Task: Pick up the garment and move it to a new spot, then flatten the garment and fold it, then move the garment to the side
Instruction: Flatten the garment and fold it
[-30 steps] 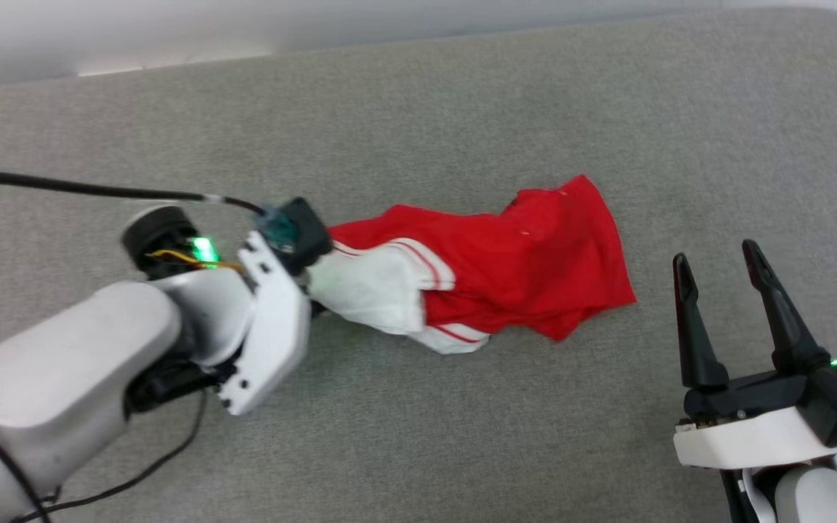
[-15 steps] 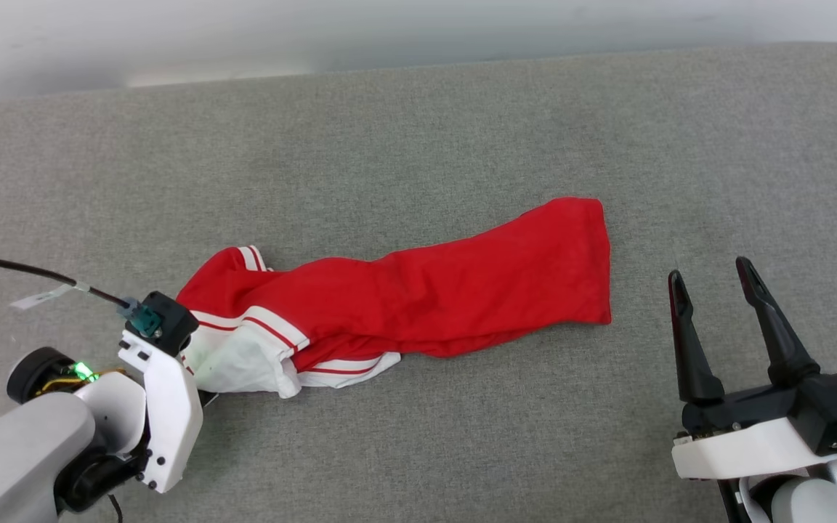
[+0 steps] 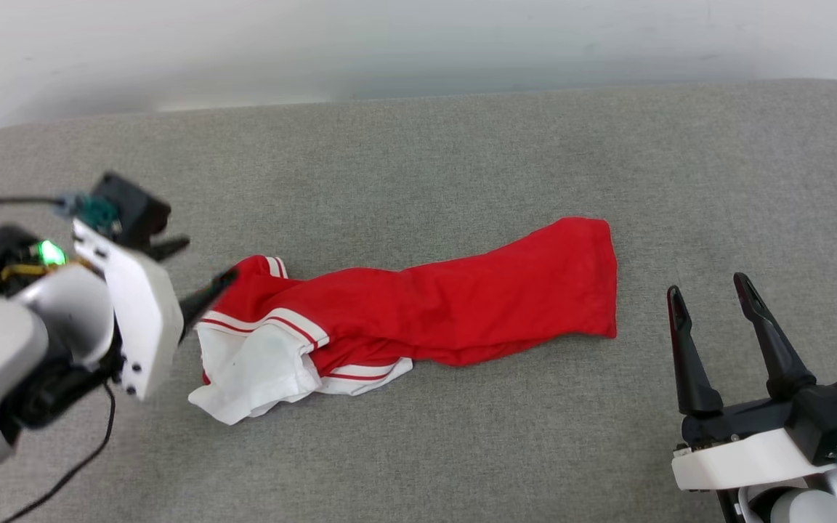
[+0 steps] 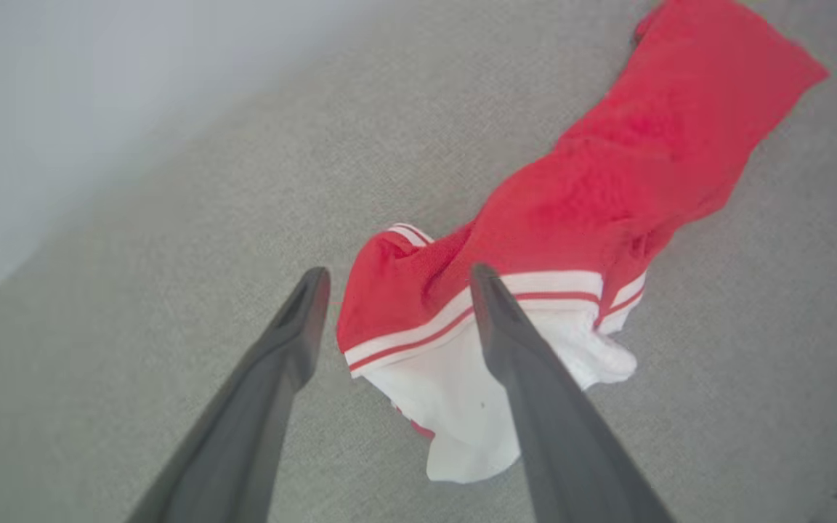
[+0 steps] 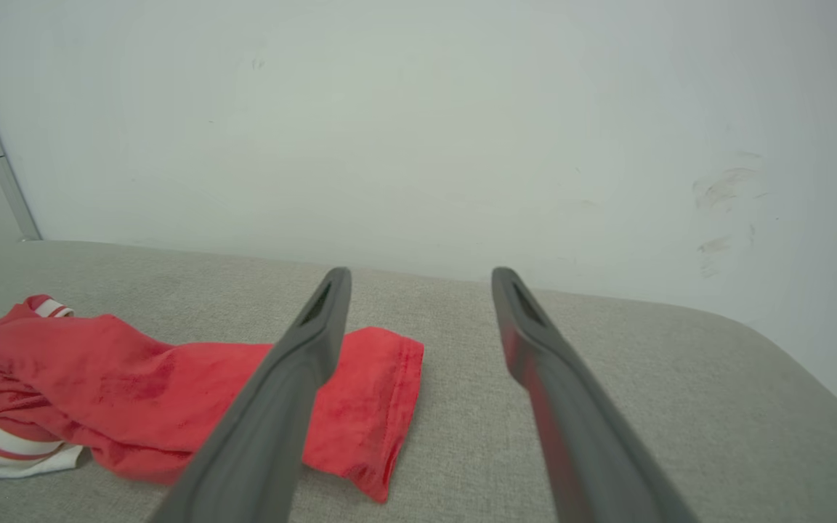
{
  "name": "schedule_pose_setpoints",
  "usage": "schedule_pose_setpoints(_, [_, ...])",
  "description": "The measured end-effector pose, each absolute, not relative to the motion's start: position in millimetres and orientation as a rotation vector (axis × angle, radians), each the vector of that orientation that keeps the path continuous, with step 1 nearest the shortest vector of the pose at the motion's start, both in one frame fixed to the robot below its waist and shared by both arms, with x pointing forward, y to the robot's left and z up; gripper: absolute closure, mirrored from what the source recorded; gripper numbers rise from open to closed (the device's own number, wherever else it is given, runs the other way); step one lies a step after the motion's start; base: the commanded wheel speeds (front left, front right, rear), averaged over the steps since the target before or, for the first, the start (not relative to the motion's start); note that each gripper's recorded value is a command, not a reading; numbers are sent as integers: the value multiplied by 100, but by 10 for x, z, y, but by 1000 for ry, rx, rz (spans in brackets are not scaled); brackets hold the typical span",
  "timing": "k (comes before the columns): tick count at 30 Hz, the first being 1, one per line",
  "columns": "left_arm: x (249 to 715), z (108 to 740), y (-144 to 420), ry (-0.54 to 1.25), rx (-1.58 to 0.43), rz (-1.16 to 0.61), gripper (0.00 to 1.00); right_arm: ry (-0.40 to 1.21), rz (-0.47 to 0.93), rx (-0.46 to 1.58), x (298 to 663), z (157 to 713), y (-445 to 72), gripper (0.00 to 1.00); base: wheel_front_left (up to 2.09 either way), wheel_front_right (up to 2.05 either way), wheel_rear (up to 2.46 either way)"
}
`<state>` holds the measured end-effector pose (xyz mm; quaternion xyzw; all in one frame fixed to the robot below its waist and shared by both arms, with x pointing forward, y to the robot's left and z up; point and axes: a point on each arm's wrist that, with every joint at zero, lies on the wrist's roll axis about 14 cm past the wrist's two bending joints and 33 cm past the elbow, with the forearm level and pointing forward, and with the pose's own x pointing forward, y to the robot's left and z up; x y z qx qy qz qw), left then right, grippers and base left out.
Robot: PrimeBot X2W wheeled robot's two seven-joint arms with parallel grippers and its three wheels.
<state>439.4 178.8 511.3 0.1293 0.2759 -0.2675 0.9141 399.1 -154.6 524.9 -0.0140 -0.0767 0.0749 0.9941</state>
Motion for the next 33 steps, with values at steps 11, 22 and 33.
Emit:
schedule_pose_setpoints(11, [4364, 5205, 1312, 673, 380, -748, 0, -153, 125, -29, 3933, 5260, -1631, 0, 0, 0, 0])
schedule_pose_setpoints(22, [3865, 4495, 1330, 993, 421, -860, 0, -133, 84, -31, 3903, 5200, -1768, 0, 0, 0, 0])
schedule_pose_setpoints(33, [3771, 3871, 1608, 1171, 477, -812, 0, -116, 79, -35, 4007, 5126, -1790, 0, 0, 0, 0])
